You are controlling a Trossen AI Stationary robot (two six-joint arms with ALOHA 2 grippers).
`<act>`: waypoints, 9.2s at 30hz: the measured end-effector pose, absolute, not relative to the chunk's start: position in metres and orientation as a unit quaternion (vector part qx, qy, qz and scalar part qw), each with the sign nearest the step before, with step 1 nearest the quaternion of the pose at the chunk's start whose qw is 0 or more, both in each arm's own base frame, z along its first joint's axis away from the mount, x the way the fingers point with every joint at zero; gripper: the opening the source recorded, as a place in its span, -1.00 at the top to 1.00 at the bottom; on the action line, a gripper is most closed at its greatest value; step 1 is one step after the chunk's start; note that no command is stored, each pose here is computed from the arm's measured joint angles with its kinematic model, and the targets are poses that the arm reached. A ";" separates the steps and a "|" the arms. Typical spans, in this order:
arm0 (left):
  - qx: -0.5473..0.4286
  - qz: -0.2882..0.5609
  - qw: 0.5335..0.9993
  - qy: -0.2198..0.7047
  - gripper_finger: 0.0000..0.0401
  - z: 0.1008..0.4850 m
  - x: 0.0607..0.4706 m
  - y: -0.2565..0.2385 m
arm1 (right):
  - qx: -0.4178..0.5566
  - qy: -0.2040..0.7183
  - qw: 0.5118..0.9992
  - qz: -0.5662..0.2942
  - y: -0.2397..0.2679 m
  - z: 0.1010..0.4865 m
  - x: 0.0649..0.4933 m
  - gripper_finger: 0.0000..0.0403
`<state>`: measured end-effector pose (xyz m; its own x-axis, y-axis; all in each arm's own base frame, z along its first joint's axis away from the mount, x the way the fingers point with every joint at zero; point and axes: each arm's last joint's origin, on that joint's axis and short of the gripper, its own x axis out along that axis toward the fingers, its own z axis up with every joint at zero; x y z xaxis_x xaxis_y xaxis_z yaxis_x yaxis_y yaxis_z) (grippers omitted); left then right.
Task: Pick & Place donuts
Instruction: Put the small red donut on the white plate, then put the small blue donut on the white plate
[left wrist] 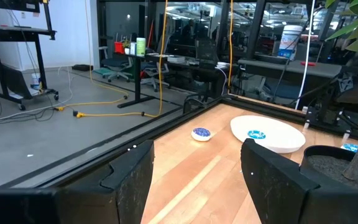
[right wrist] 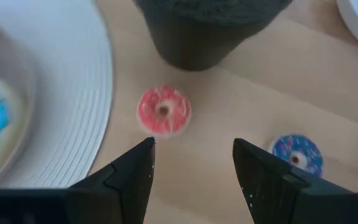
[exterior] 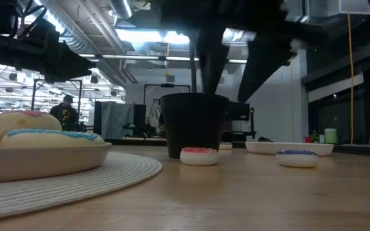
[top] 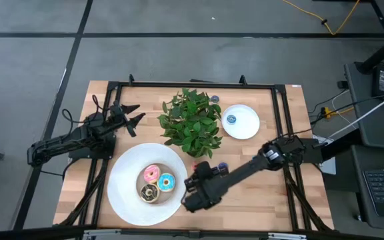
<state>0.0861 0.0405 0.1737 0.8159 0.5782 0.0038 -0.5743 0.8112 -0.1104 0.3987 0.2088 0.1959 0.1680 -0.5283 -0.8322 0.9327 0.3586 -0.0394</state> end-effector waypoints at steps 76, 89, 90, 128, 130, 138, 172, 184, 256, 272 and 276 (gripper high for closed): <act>-0.052 0.303 0.952 -0.018 -0.16 0.174 0.086 0.041 | 0.172 0.539 0.702 -0.432 0.141 0.281 0.309 0.82; -0.052 0.303 0.951 -0.018 -0.16 0.174 0.086 0.041 | 0.055 0.623 0.679 -0.384 0.037 0.279 0.215 0.82; -0.052 0.303 0.952 -0.019 -0.16 0.174 0.086 0.041 | 0.056 0.625 0.677 -0.384 0.028 0.277 0.211 0.82; -0.052 0.302 0.952 -0.019 -0.16 0.174 0.086 0.040 | 0.290 0.550 0.616 -0.483 -0.166 0.154 0.234 0.82; -0.052 0.303 0.952 -0.019 -0.16 0.174 0.086 0.041 | 0.293 0.550 0.616 -0.482 -0.167 0.152 0.235 0.82; -0.052 0.303 0.952 -0.019 -0.16 0.174 0.086 0.041 | 0.297 0.546 0.619 -0.480 -0.166 0.154 0.236 0.65; -0.052 0.303 0.952 -0.019 -0.16 0.174 0.086 0.041 | 0.326 0.558 0.628 -0.434 -0.045 0.212 0.190 0.06; -0.052 0.303 0.952 -0.019 -0.16 0.174 0.086 0.041 | 0.340 0.559 0.646 -0.393 0.039 0.201 0.202 0.06; -0.052 0.303 0.951 -0.018 -0.16 0.174 0.086 0.041 | 0.288 0.581 0.694 -0.312 0.085 0.191 0.286 0.86; -0.052 0.302 0.952 -0.018 -0.16 0.174 0.086 0.041 | 0.307 0.540 0.683 -0.384 -0.012 0.228 0.272 0.82; -0.052 0.302 0.952 -0.019 -0.16 0.174 0.086 0.041 | 0.310 0.538 0.674 -0.400 -0.038 0.228 0.270 0.82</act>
